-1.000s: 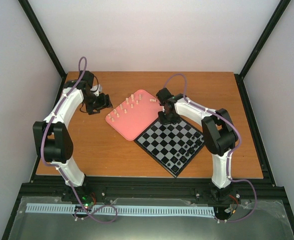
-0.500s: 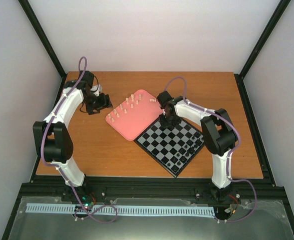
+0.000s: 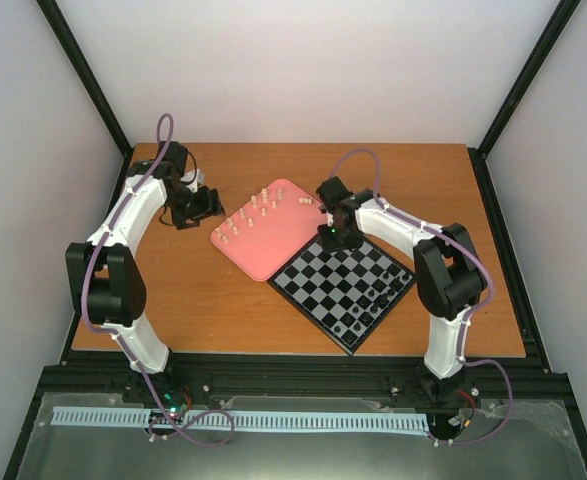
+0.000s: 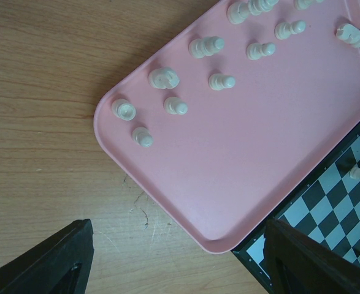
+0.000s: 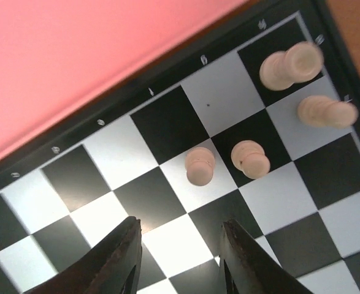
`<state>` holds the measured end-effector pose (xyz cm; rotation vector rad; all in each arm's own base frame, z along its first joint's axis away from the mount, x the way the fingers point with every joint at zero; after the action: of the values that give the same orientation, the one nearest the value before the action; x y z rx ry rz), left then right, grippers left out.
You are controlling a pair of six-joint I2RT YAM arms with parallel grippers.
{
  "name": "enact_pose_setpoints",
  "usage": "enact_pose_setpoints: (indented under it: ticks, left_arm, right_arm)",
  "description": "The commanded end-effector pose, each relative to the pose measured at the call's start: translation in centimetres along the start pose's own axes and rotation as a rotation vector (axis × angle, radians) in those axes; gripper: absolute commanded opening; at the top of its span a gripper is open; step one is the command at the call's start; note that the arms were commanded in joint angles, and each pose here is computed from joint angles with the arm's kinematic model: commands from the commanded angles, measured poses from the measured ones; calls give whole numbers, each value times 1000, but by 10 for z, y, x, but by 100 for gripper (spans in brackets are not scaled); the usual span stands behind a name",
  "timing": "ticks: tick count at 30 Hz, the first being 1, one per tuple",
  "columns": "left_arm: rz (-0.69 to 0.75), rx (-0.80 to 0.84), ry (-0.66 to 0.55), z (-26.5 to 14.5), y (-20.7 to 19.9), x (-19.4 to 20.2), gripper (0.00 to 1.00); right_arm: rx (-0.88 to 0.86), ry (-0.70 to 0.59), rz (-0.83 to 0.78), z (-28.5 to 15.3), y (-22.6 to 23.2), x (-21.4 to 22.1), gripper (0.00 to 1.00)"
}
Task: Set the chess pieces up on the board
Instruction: Place the chess piece on the chessboard, then pick up the chess piece from the storage box.
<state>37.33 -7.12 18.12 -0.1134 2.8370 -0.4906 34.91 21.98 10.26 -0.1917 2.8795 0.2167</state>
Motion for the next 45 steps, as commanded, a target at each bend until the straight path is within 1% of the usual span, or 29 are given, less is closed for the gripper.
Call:
enact_pose_setpoints:
  ticks: [1,4,6,8,9,12,16,23,33,45]
  left_arm:
    - [16,20,-37,-10,-7,-3,78]
    - [15,21,-39,-11,-7,-4,78]
    - [14,19,-38,-10,-6,-4,78]
    - [14,17,-35,-9,-6,-3,78]
    - [16,15,-36,-10,-6,-4,78]
    - [16,13,-32,-9,-6,-3,78]
    - [18,6,-29,-9,-4,-4,78]
    - [12,-3,-15,-4,-2,-3,78]
    - [9,6,-5,1,-2,-5,78]
    - [10,2,-4,1,-1,-3,78]
  right_arm:
    - [-34,-76,-17,-42,9,-17,37]
    - [-58,-90,-26,-46,17,-28,34]
    - [-68,-79,-31,-43,22,-36,29]
    - [-75,-69,-37,-36,28,-45,20]
    - [-78,-68,-38,-33,30,-50,17]
    - [-67,-54,-41,-20,34,-62,14]
    - [-41,-16,-45,-2,35,-70,12]
    - [-21,55,-42,20,30,-58,11]
    - [29,97,-24,27,18,-43,11]
    - [63,108,-18,30,11,-39,11]
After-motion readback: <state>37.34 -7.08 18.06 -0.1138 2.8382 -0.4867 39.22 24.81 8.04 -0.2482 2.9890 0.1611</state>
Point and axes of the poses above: each gripper's point midway between its finger pads, its own z axis out along the fingers, its own y axis along the line the jaws close on, x = y × z, the point moved 3 cm from there along -z, back along the fingers, and after that the axes turned 8 degrees about z, right-handed, at the moved point
